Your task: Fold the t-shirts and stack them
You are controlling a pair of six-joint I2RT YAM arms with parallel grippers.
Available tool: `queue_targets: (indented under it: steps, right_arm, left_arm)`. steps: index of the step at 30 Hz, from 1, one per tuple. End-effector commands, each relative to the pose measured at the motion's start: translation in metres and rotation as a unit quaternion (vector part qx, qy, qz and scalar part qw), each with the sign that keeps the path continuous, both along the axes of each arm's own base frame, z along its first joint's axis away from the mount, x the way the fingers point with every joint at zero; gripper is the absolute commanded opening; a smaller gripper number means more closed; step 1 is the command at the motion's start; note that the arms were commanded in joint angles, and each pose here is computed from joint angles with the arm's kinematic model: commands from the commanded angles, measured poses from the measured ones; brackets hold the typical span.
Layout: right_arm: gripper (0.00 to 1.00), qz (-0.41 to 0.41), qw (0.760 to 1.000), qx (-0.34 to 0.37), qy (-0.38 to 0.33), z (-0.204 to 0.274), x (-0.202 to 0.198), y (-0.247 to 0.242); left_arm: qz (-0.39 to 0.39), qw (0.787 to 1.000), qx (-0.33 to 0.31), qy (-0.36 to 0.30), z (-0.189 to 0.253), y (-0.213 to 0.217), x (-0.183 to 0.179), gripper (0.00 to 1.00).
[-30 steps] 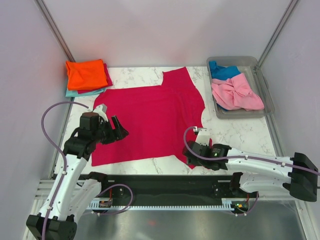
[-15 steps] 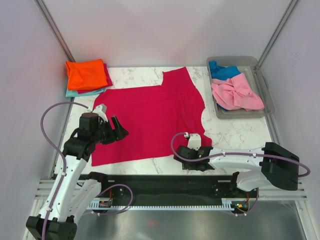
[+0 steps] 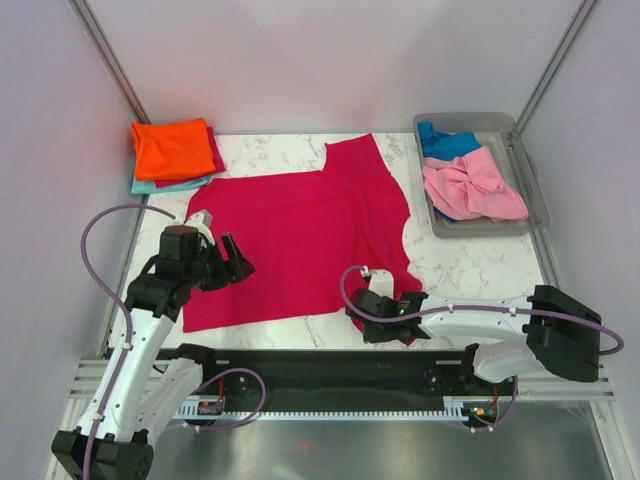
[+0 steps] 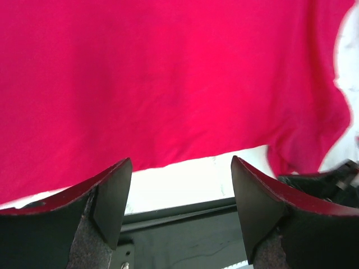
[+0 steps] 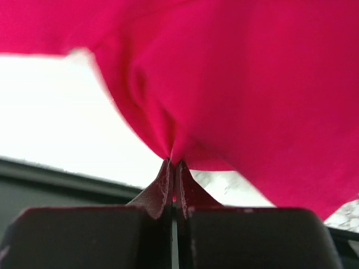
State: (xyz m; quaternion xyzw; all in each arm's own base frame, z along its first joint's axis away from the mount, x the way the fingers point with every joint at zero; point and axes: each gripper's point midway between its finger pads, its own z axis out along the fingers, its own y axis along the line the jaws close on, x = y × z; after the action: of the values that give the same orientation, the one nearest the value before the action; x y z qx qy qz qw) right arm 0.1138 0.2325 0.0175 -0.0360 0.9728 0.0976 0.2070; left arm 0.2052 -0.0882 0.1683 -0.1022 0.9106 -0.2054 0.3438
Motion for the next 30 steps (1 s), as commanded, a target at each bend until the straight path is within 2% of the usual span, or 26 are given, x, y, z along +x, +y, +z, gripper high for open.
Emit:
queue_targets:
  steps: [1, 3, 5, 9, 12, 16, 18, 20, 24, 30]
  right_arm:
    - [0.00, 0.060, 0.994, 0.090, 0.013, 0.052, -0.009, 0.041]
    - [0.00, 0.072, 0.991, 0.113, -0.012, 0.080, -0.003, 0.048]
    - [0.00, 0.072, 0.992, 0.101, -0.031, 0.093, 0.004, 0.043]
    - [0.00, 0.092, 0.986, 0.103, -0.092, 0.135, 0.028, 0.050]
    - [0.00, 0.086, 0.988, 0.084, -0.098, 0.138, 0.057, 0.048]
    - [0.00, 0.066, 0.987, 0.052, -0.137, 0.147, 0.121, 0.030]
    - [0.00, 0.058, 0.987, 0.043, -0.147, 0.149, 0.151, 0.030]
    - [0.00, 0.032, 0.987, 0.018, -0.154, 0.146, 0.190, 0.008]
    - [0.00, -0.026, 0.990, 0.000, -0.140, 0.119, 0.273, -0.022]
    - [0.00, -0.032, 0.992, -0.005, -0.121, 0.091, 0.327, -0.029]
  left_arm:
    - [0.056, 0.998, 0.031, 0.027, 0.009, 0.019, -0.002, 0.79]
    - [0.082, 0.993, 0.059, 0.061, 0.001, 0.031, -0.007, 0.81]
    - [0.095, 0.990, 0.074, 0.070, -0.001, 0.037, -0.006, 0.82]
    - [0.128, 0.986, 0.032, 0.106, -0.016, 0.028, -0.008, 0.82]
    - [0.153, 0.983, -0.014, 0.098, -0.026, 0.019, -0.006, 0.82]
    - [0.170, 0.979, 0.021, 0.106, -0.035, 0.031, -0.001, 0.82]
    - [0.178, 0.978, 0.029, 0.103, -0.032, 0.034, 0.003, 0.82]
    - [0.186, 0.976, 0.048, 0.100, -0.031, 0.041, 0.007, 0.82]
    - [0.189, 0.974, 0.059, 0.112, -0.033, 0.044, 0.013, 0.81]
    - [0.205, 0.968, 0.070, 0.129, -0.051, 0.050, 0.009, 0.79]
